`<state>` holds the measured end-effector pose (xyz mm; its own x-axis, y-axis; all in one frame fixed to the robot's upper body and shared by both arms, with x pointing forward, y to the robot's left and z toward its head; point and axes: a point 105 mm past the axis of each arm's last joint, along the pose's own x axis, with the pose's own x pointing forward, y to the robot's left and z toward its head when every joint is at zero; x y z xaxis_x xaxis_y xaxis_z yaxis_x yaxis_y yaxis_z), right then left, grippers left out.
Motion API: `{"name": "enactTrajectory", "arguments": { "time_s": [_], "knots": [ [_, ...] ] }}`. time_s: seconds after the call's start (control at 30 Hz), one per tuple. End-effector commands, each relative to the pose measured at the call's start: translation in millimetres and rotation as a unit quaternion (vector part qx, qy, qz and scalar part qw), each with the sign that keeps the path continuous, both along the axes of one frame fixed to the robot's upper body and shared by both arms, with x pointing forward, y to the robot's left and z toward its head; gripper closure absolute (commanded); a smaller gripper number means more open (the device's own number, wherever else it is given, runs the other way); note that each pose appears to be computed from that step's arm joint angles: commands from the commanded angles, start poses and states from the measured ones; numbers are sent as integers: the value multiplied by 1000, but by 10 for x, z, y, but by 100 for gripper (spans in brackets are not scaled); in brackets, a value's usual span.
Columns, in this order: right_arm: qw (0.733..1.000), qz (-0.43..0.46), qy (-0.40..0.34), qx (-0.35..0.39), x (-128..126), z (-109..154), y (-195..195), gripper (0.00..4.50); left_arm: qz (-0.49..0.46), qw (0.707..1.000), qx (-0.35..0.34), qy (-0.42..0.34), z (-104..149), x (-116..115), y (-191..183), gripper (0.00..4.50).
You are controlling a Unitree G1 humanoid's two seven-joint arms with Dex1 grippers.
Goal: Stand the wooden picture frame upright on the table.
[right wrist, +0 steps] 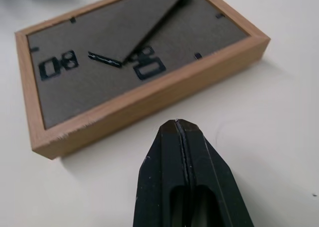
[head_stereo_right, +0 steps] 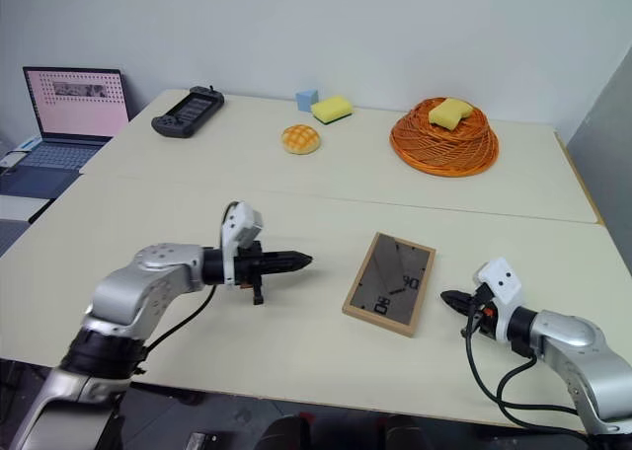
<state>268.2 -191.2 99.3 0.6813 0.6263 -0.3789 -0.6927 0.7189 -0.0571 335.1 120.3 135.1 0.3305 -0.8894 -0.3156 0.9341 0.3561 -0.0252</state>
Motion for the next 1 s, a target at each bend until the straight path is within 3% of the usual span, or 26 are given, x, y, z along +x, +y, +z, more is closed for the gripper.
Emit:
{"name": "enactTrajectory", "arguments": {
  "time_s": [0.03, 0.23, 0.4, 0.67, 0.87, 1.0],
  "knots": [
    [1000, -13, -21, 5, -30, 113, -16, 450, -35, 999, 16, -19, -8, 152, -114, 448],
    [998, -46, -36, 2, -5, 146, -14, 450, -73, 997, 31, -22, -59, 318, -258, 448],
    [987, -138, -77, -10, 278, 195, -142, 450, -105, 994, 33, -17, -59, 373, -394, 448],
    [970, -213, -113, -13, 640, 222, -201, 450, -156, 987, 42, 14, -138, 141, -317, 448],
    [971, -209, -115, -5, 811, 198, -95, 450, -161, 985, 54, 34, -269, -92, -189, 448],
    [973, -199, -112, 9, 858, 221, -14, 450, -146, 988, 44, 39, -273, -93, -237, 448]
  ]
}}
